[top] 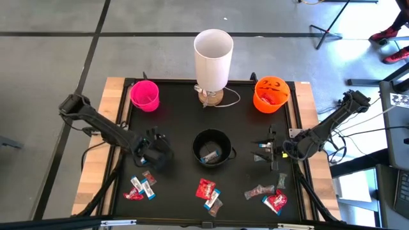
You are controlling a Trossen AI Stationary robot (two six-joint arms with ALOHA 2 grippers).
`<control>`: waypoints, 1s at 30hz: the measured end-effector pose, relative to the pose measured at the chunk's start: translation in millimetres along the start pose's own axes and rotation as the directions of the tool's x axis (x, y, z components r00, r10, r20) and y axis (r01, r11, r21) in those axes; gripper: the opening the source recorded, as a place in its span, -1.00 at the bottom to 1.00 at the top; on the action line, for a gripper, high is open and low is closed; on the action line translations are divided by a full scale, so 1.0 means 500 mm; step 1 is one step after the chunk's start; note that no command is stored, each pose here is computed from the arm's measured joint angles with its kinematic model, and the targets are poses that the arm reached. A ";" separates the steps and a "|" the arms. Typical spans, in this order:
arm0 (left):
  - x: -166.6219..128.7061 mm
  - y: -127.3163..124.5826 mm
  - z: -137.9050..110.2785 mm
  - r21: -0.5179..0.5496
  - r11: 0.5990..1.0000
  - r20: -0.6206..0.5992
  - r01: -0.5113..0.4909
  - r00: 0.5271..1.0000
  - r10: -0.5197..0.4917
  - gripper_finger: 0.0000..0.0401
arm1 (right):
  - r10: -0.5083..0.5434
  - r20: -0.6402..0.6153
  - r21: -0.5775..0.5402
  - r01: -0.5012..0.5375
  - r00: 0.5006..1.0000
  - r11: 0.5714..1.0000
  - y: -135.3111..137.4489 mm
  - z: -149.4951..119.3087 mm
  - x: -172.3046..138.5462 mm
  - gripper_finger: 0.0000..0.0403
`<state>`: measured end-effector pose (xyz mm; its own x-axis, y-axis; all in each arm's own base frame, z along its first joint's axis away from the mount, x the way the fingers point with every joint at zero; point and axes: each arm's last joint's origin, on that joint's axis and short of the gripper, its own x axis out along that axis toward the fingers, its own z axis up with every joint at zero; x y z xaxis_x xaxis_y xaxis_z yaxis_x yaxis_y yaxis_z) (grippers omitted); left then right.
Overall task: Sort candy
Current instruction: Put the red candy pack into the orange bucket
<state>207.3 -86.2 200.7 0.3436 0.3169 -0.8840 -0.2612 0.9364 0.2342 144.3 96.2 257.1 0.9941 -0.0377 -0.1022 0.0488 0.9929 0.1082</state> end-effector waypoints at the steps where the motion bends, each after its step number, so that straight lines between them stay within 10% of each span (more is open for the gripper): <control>1: 0.005 -0.003 0.000 0.006 1.000 -0.010 -0.007 1.000 0.007 0.17 | 0.000 0.000 0.000 0.000 1.000 1.000 0.000 0.000 0.000 -0.08; 30: 0.127 -0.008 -0.008 0.097 0.977 -0.268 -0.190 0.941 0.209 -0.10 | -0.001 -0.004 0.008 0.001 1.000 1.000 0.000 -0.001 0.000 -0.08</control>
<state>226.5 -70.6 141.8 0.0272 0.4538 -0.8907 -0.2330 0.8694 0.4358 144.3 96.2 256.6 0.9936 -0.0381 -0.1061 0.0504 0.9920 0.1160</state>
